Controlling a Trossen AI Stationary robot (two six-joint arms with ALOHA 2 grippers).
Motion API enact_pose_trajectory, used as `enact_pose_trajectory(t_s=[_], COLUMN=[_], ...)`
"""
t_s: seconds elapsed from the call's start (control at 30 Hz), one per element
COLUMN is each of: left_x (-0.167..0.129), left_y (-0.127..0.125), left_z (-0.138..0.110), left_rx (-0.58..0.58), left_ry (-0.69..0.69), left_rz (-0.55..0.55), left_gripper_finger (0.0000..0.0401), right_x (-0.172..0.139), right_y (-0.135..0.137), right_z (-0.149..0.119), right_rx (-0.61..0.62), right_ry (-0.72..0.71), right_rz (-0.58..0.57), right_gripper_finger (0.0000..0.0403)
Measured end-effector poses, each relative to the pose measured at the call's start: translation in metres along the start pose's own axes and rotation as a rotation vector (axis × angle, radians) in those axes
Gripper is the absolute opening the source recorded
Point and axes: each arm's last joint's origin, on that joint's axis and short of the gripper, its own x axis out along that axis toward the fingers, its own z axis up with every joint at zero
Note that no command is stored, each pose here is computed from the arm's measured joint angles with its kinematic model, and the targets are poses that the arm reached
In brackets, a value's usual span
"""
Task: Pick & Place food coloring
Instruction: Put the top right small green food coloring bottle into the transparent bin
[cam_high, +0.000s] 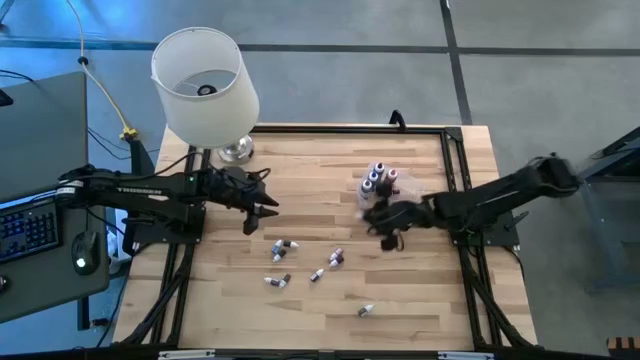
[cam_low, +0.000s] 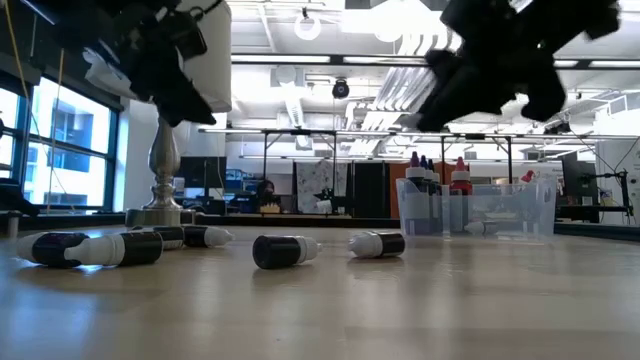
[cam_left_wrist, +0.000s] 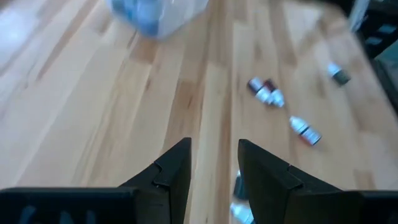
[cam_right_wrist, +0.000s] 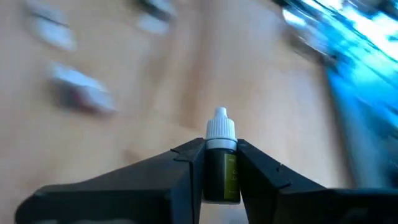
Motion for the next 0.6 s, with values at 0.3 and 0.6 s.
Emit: enact_pose_trajectory(t_s=[0.3, 0.6], left_x=[0.028, 0.06], left_y=[0.006, 0.012], left_z=[-0.015, -0.031], left_rx=[-0.022, -0.041], left_ry=[0.171, 0.284], left_rz=[0.012, 0.025], left_gripper_finger=[0.0131, 0.0131], right_x=[-0.02, 0.013], right_y=[-0.039, -0.042], right_z=[-0.035, -0.057], right_rx=[0.517, 0.54], right_ry=[0.24, 0.417], right_rz=[-0.154, -0.096], right_gripper_finger=[0.0081, 0.0086])
